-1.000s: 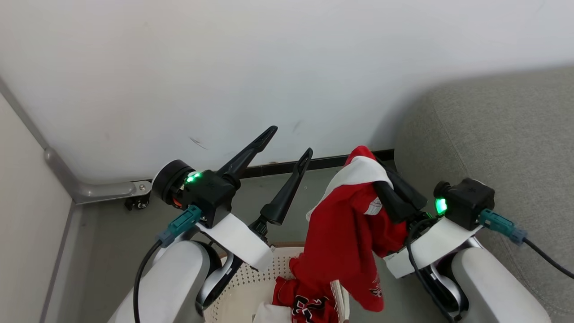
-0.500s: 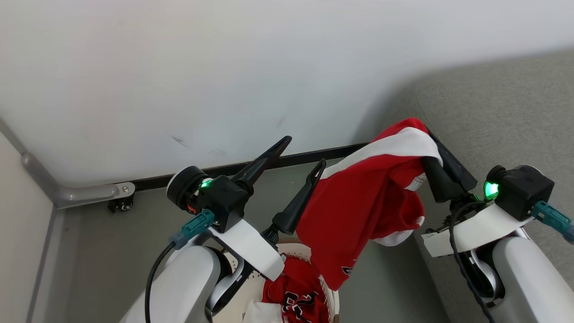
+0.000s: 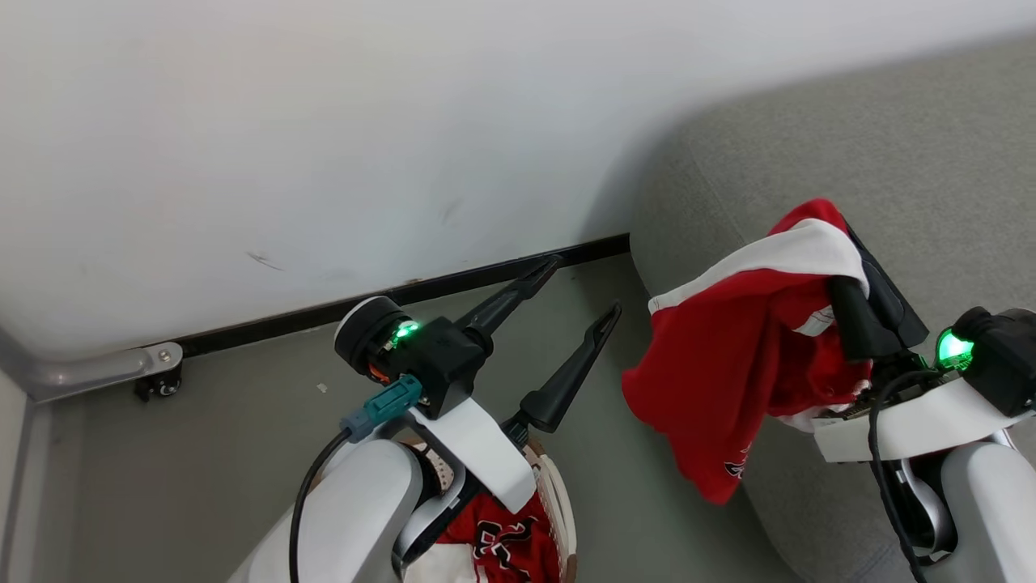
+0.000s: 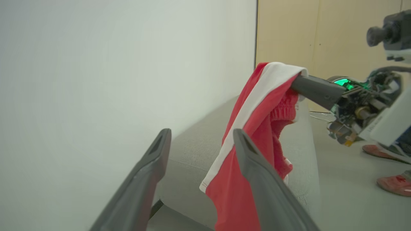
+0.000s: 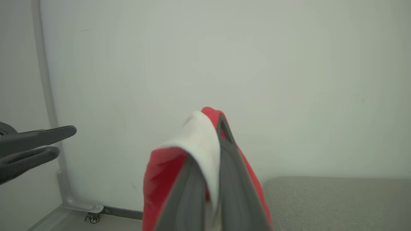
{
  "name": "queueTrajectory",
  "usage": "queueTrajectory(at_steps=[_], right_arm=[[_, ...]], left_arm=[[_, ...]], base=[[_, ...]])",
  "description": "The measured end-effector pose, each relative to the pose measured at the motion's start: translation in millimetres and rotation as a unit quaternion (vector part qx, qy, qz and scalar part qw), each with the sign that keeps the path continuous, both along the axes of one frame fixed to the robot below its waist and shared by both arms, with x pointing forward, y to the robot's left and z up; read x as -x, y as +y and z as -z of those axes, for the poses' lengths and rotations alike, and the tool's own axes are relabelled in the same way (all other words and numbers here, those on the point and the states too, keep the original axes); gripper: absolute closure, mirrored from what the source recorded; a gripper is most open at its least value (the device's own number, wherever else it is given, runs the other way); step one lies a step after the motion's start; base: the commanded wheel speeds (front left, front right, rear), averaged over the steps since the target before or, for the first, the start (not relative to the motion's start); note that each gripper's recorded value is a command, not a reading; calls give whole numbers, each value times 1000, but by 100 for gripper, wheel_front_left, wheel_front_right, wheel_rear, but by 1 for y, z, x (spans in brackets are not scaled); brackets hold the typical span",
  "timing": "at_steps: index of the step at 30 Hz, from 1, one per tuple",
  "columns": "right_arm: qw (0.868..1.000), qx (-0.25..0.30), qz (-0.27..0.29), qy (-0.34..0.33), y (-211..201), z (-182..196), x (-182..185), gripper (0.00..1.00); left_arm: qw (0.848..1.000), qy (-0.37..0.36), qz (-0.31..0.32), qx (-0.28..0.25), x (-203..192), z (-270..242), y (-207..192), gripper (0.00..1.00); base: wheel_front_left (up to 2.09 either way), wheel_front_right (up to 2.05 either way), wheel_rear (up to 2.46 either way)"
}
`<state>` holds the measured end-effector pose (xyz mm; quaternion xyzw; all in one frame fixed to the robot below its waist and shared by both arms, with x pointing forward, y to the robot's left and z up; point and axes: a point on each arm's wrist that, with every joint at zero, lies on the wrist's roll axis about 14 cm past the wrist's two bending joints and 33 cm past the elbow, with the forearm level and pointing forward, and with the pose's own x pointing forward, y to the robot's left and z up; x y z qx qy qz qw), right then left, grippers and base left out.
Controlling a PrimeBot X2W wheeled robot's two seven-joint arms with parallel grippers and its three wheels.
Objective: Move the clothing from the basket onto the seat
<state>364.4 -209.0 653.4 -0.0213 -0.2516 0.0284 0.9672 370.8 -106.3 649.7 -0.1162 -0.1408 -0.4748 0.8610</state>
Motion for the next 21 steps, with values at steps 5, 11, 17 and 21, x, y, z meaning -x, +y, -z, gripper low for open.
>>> queueTrajectory(at_steps=[5,11,17,21], right_arm=[[1000,2,31,0,-15,1,10,100],[998,-1,58,3,-29,3,22,100],[997,2,82,3,-41,2,32,100],[995,1,96,8,-47,4,37,100]], left_arm=[[1000,6,30,-4,4,5,-18,0],[998,8,62,-4,8,7,-38,0],[996,10,90,-3,9,8,-56,0],[994,16,105,-5,9,14,-65,0]], base=[[0,0,0],[0,0,0],[0,0,0],[0,0,0]])
